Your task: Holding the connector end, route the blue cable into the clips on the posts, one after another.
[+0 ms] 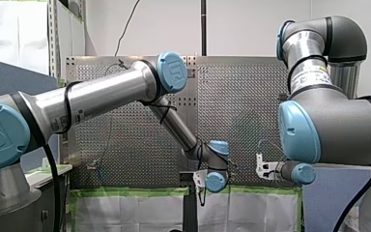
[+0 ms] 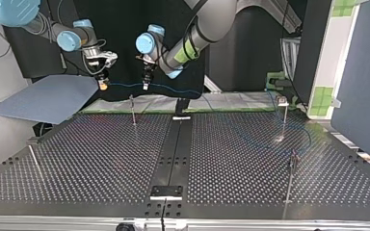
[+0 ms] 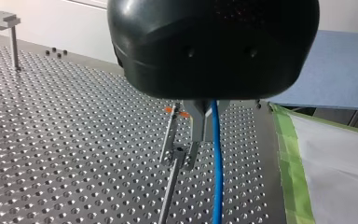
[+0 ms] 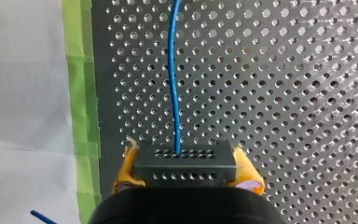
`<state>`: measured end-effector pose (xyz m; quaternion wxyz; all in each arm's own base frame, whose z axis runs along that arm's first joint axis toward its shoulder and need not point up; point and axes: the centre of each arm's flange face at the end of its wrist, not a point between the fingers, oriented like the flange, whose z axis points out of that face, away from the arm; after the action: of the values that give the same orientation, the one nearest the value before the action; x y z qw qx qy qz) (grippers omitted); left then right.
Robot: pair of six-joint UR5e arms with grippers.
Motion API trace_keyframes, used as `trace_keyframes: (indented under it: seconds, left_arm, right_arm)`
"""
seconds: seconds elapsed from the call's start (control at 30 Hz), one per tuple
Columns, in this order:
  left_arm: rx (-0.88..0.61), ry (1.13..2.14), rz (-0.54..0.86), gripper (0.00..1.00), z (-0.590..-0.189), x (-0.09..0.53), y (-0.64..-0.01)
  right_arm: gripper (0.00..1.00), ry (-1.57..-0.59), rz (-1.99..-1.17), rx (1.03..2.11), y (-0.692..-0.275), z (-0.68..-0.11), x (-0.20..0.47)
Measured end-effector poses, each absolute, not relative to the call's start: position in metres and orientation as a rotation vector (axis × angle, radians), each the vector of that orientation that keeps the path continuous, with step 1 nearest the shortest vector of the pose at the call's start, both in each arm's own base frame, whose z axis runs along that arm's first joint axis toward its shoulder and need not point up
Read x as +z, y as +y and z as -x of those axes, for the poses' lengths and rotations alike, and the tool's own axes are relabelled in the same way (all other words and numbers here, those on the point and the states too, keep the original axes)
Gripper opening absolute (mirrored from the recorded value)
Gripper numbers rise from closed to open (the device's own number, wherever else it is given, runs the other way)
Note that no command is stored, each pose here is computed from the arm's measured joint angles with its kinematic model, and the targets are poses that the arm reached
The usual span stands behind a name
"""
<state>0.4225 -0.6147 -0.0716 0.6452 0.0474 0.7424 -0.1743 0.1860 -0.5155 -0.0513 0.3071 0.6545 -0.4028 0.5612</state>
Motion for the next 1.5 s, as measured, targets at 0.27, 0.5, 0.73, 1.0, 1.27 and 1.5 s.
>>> trace_keyframes:
  seconds: [0.27,0.5,0.73,1.0,1.27,1.5]
  left_arm:
    - [-0.424,1.669,-0.094,0.00,-0.434,-0.067,-0.624]
    - [-0.433,1.665,-0.095,0.00,-0.437,-0.065,-0.625]
    - [-0.435,1.663,-0.093,0.00,-0.442,-0.065,-0.623]
    - [-0.439,1.672,-0.103,0.00,-0.446,-0.077,-0.628]
    - [-0.463,1.653,-0.096,0.00,-0.456,-0.068,-0.649]
    - [-0.468,1.646,-0.088,0.00,-0.468,-0.055,-0.654]
  right_arm:
    - [0.00,-1.092,-1.698,1.518,-0.527,-0.182,-0.047]
    - [0.00,-1.107,-1.676,1.528,-0.535,-0.176,-0.047]
    - [0.00,-1.137,-1.698,1.520,-0.540,-0.173,-0.071]
    - [0.00,-1.152,-1.732,1.481,-0.543,-0.170,-0.088]
    - [0.00,-1.145,-1.732,1.487,-0.558,-0.169,-0.083]
    - [0.00,-1.136,-1.731,1.491,-0.570,-0.169,-0.078]
